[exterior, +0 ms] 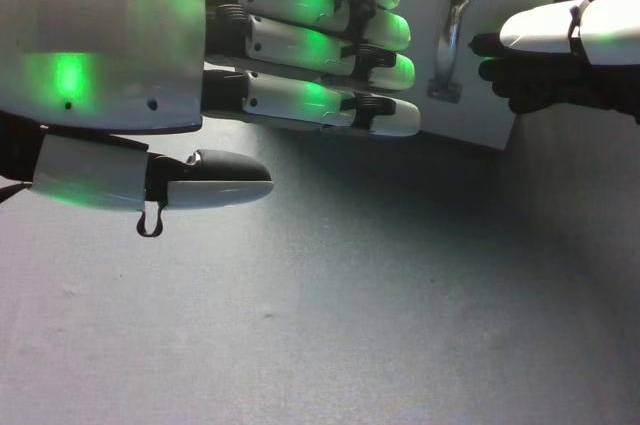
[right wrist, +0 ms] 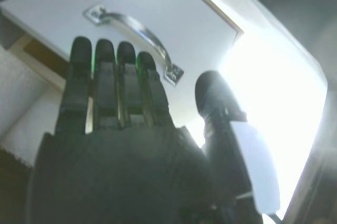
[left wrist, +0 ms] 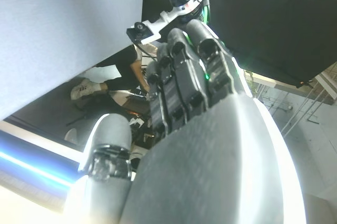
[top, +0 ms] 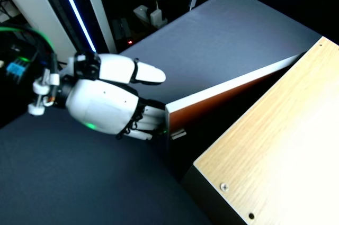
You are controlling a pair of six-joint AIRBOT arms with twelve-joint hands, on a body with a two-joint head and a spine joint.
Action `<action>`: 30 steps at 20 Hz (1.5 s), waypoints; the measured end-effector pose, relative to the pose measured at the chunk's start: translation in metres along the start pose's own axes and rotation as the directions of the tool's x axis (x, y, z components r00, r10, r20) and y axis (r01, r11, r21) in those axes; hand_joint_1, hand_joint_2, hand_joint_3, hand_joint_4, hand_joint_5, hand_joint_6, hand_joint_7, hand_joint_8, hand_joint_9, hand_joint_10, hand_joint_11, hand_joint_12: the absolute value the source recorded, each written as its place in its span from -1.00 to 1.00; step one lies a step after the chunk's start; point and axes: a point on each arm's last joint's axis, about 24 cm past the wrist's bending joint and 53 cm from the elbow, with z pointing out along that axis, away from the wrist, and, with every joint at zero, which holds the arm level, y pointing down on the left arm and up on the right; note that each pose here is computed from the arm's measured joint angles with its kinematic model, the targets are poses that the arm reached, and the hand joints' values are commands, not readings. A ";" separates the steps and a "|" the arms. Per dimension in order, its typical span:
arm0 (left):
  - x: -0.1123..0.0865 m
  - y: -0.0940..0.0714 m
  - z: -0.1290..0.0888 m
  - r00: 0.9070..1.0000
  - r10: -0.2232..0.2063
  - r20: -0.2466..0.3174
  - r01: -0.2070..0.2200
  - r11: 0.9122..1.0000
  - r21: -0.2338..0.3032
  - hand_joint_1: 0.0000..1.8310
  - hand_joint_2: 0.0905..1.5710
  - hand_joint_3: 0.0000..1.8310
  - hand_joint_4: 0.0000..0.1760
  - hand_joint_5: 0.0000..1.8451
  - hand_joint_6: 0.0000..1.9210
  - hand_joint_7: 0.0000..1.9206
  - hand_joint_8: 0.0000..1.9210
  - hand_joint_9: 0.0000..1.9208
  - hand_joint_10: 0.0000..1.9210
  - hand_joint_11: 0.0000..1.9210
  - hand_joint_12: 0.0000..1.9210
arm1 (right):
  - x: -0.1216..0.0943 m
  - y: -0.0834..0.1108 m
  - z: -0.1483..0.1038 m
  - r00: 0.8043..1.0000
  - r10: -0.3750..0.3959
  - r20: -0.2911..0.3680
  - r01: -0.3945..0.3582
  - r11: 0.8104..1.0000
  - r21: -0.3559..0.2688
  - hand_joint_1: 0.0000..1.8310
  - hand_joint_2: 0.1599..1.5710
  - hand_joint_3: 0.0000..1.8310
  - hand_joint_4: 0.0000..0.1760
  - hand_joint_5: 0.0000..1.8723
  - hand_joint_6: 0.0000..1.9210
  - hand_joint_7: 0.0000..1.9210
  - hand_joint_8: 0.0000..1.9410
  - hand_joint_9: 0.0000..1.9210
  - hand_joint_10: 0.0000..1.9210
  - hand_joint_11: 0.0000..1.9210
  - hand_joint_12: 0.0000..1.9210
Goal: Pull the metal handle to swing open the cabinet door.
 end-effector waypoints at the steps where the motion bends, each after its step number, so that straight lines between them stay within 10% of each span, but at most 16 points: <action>1: 0.000 0.000 0.000 1.000 0.000 0.000 0.000 1.000 0.000 -1.00 0.98 -0.78 -1.00 -0.63 -1.00 -0.61 -1.00 -0.62 -1.00 -0.94 -0.24 | 0.002 -0.001 -0.001 1.000 -0.007 -0.003 0.007 1.000 0.001 -1.00 1.00 -0.98 -1.00 -0.77 -1.00 -0.73 -1.00 -0.75 -1.00 -1.00 -0.28; 13: 0.000 0.000 0.000 1.000 0.000 0.000 0.000 1.000 0.001 -1.00 0.99 -0.78 -1.00 -0.61 -0.99 -0.60 -1.00 -0.60 -0.99 -0.93 -0.24 | 0.014 -0.008 -0.010 0.983 -0.181 -0.038 0.180 0.984 -0.011 -1.00 1.00 -0.98 -1.00 -0.78 -1.00 -0.74 -1.00 -0.76 -1.00 -1.00 -0.29; 30: 0.000 0.000 0.000 1.000 -0.001 0.000 0.001 1.000 0.000 -1.00 0.98 -0.79 -1.00 -0.61 -1.00 -0.59 -1.00 -0.61 -1.00 -0.95 -0.24 | 0.005 -0.006 -0.028 0.827 -0.560 -0.045 0.558 0.828 -0.050 -1.00 1.00 -0.98 -1.00 -0.79 -1.00 -0.73 -1.00 -0.74 -1.00 -1.00 -0.25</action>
